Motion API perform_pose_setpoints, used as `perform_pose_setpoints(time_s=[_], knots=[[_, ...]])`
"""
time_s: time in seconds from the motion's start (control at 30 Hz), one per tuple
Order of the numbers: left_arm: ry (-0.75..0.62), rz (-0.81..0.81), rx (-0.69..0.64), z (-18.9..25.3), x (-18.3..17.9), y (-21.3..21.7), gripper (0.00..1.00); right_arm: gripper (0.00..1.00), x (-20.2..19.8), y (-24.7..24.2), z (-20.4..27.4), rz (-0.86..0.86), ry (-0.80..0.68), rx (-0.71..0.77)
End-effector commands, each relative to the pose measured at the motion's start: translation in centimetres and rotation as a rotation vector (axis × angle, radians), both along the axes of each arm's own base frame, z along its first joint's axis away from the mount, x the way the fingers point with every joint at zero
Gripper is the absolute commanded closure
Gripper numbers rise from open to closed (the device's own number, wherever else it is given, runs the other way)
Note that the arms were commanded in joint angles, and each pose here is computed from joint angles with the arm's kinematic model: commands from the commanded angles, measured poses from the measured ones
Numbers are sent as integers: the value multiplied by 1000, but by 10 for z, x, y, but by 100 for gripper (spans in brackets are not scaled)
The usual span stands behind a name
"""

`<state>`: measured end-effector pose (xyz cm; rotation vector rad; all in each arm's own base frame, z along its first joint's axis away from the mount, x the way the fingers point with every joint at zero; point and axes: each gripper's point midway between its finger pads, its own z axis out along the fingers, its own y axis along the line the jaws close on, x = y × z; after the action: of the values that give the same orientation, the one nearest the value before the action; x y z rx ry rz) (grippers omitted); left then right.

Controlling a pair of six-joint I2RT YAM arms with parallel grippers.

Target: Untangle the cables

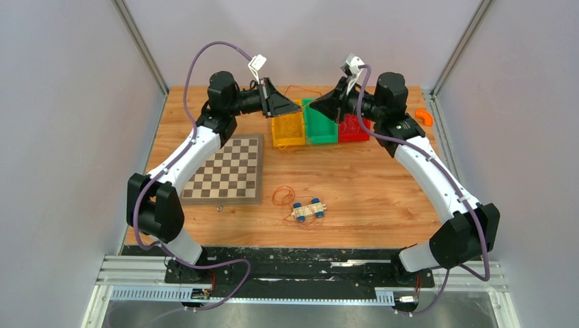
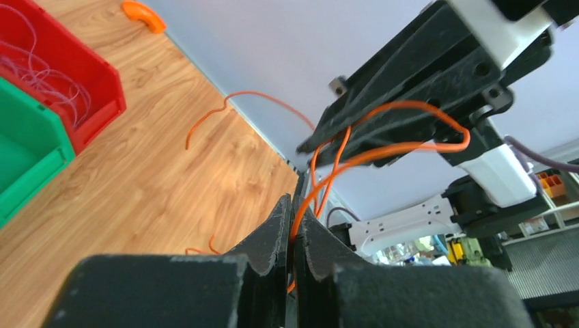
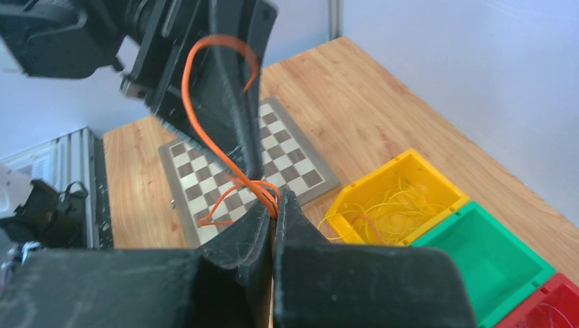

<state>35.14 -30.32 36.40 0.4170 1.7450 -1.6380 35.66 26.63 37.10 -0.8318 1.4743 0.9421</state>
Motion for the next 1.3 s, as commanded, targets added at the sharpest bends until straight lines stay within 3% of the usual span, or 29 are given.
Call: perform_pose_setpoints(time_s=[0.0, 0.07, 0.13, 0.17, 0.2, 0.33, 0.5, 0.63, 0.8, 1.03, 1.27], knots=[[-21, 60, 108, -18, 10, 7, 87, 100, 39, -22, 46, -181, -92, 92], [20, 74, 137, -29, 13, 5, 81, 100, 55, -27, 40, -242, -67, 95], [29, 85, 148, -34, 15, 4, 68, 100, 65, -29, 32, -269, -45, 91], [24, 88, 150, -34, 15, 5, 53, 100, 67, -28, 27, -275, -36, 89], [5, 97, 153, -30, 16, 7, 47, 100, 69, -28, 22, -274, -27, 83], [-51, 171, 131, -8, 24, 27, 3, 100, 80, -31, -10, -308, -5, 29], [-84, 311, 135, 8, 39, 71, 0, 100, 110, -48, -45, -454, 10, -47], [-9, 403, 202, -13, 47, 93, 0, 100, 129, -52, -72, -533, 43, -91], [10, 414, 202, -28, 40, 98, 0, 100, 160, -53, -107, -668, 88, -149], [3, 443, 242, -36, 50, 103, 0, 100, 204, -61, -135, -922, 41, -291], [12, 463, 256, -40, 59, 109, 0, 100, 227, -46, -182, -981, 128, -363]])
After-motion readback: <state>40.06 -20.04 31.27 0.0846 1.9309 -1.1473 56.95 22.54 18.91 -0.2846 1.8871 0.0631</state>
